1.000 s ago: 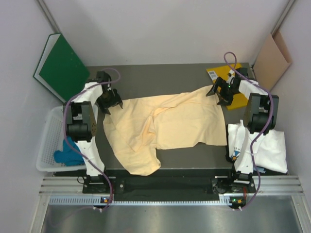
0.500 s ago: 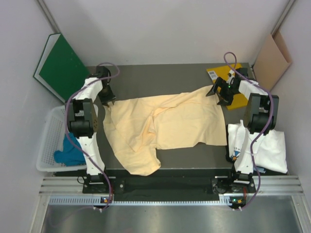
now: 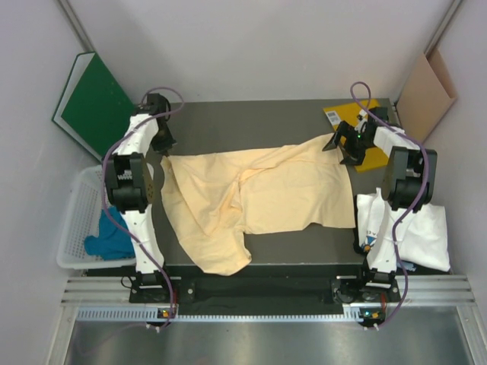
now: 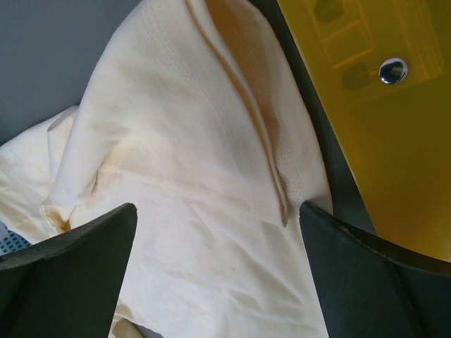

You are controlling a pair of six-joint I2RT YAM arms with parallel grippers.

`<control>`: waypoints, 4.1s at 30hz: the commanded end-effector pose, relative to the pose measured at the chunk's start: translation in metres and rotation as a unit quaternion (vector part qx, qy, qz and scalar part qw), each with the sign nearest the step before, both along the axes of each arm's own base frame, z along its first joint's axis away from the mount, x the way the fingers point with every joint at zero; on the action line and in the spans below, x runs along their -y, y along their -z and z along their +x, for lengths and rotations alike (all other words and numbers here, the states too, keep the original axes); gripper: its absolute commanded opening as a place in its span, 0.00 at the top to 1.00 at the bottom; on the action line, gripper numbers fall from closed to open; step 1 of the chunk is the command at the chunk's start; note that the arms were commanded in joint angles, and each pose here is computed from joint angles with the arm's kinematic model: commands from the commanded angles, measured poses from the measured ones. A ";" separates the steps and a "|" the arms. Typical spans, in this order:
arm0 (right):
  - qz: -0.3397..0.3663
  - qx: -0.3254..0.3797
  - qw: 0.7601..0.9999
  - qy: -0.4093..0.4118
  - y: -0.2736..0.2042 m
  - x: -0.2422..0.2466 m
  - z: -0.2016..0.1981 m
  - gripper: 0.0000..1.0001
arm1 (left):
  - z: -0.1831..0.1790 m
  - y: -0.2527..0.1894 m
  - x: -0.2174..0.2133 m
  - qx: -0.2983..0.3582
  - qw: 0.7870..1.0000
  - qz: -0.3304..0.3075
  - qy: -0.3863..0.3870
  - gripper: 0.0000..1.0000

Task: Fold and stack the t-shirts
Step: Fold the tshirt

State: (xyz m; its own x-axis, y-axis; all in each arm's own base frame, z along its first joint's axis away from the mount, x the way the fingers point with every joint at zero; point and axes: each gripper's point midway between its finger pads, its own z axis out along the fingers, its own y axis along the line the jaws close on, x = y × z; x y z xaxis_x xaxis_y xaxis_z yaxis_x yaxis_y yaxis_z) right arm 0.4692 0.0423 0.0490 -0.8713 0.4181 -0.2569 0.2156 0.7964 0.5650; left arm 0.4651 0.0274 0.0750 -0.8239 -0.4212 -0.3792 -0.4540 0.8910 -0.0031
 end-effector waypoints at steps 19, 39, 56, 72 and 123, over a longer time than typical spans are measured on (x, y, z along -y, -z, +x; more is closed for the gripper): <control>-0.045 -0.056 0.997 0.033 0.041 0.009 -0.022 0.00 | 0.095 -0.021 -0.018 0.102 0.995 0.001 -0.012 0.52; -0.022 -0.049 0.998 0.019 0.047 -0.007 -0.021 0.89 | 0.079 -0.012 -0.009 0.091 0.996 -0.021 0.000 0.41; -0.136 0.002 0.990 0.043 -0.015 0.031 -0.020 0.99 | 0.073 -0.006 -0.016 0.078 0.997 -0.002 -0.015 0.42; -0.199 -0.049 0.977 0.063 0.006 0.057 -0.040 0.99 | 0.076 -0.033 -0.023 0.101 0.995 0.015 -0.015 0.23; -0.151 0.145 0.977 0.040 -0.100 0.032 0.008 0.00 | -0.007 0.036 0.014 -0.022 1.000 -0.001 -0.001 0.19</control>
State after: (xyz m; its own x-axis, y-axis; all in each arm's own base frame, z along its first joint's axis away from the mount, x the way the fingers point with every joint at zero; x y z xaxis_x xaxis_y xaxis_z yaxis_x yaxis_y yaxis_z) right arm 0.4639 0.0030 0.1507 -0.7236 0.3304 -0.6060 0.1660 0.9355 0.3119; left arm 0.4562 0.0090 0.0387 -0.8373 -0.4282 -0.3401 -0.4505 0.8926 -0.0148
